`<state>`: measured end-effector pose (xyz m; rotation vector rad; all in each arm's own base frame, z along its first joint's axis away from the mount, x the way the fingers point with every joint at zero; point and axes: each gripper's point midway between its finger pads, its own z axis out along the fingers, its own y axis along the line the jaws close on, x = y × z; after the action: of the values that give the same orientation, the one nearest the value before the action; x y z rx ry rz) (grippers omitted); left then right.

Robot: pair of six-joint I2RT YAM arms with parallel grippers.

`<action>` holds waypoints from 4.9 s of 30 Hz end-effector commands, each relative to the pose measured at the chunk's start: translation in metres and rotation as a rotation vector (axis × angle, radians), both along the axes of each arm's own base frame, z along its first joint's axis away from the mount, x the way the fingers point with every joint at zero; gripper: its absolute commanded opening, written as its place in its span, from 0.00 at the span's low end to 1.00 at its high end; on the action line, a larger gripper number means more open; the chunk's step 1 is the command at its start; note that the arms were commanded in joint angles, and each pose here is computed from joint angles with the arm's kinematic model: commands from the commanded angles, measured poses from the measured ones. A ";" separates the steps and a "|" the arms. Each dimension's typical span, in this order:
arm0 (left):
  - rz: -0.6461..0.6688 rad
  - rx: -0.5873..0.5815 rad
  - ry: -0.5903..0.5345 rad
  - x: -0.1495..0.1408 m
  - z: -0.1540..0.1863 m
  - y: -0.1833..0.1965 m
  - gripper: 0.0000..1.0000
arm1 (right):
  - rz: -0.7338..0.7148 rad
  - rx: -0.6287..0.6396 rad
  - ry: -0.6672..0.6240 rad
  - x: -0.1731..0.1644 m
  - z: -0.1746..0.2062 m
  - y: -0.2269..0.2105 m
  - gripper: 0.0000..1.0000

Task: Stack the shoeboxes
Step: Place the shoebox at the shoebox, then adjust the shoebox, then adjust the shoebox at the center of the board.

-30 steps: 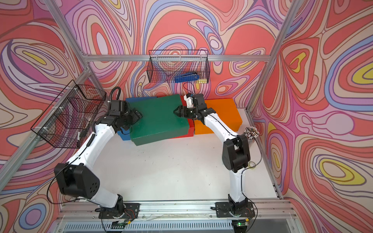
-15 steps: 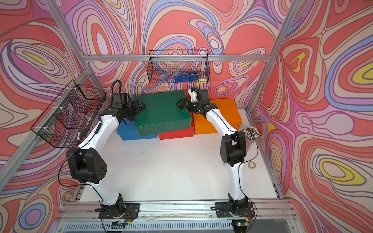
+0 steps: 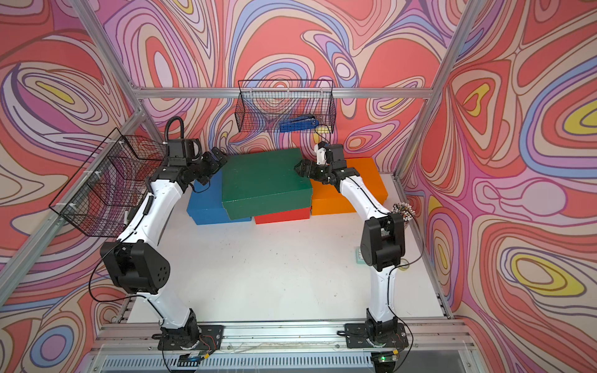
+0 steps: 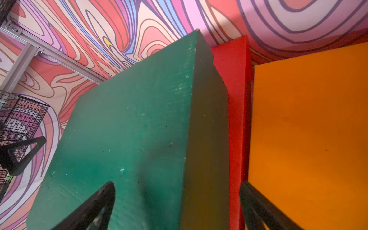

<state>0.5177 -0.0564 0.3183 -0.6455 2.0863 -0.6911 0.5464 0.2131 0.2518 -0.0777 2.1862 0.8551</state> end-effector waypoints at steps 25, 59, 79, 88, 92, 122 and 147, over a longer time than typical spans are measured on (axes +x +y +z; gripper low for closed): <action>0.039 0.100 -0.162 0.113 0.020 0.047 0.24 | 0.104 -0.015 0.135 -0.179 -0.007 0.050 0.00; -0.146 -0.244 -0.078 0.083 -0.068 -0.010 0.15 | -0.007 0.025 0.167 -0.037 -0.066 0.031 0.00; -0.257 -0.305 0.061 0.008 -0.114 -0.076 0.15 | -0.025 0.134 0.157 0.002 -0.084 0.023 0.00; -0.271 -0.300 0.106 -0.028 -0.122 -0.088 0.14 | -0.004 0.131 0.141 0.010 -0.080 0.022 0.00; -0.265 -0.293 0.113 -0.031 -0.124 -0.087 0.16 | -0.016 0.120 0.154 0.009 -0.081 0.018 0.00; -0.083 -0.213 0.356 -0.046 -0.219 -0.016 0.16 | -0.154 -0.046 0.245 -0.024 -0.111 -0.031 0.00; -0.111 -0.160 0.359 -0.093 -0.182 -0.051 0.18 | -0.175 -0.051 0.305 -0.050 -0.112 -0.040 0.00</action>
<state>0.4435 -0.0972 0.1492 -0.7624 2.3679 -0.8941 0.4986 0.1744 0.1259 0.2234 2.4834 0.7268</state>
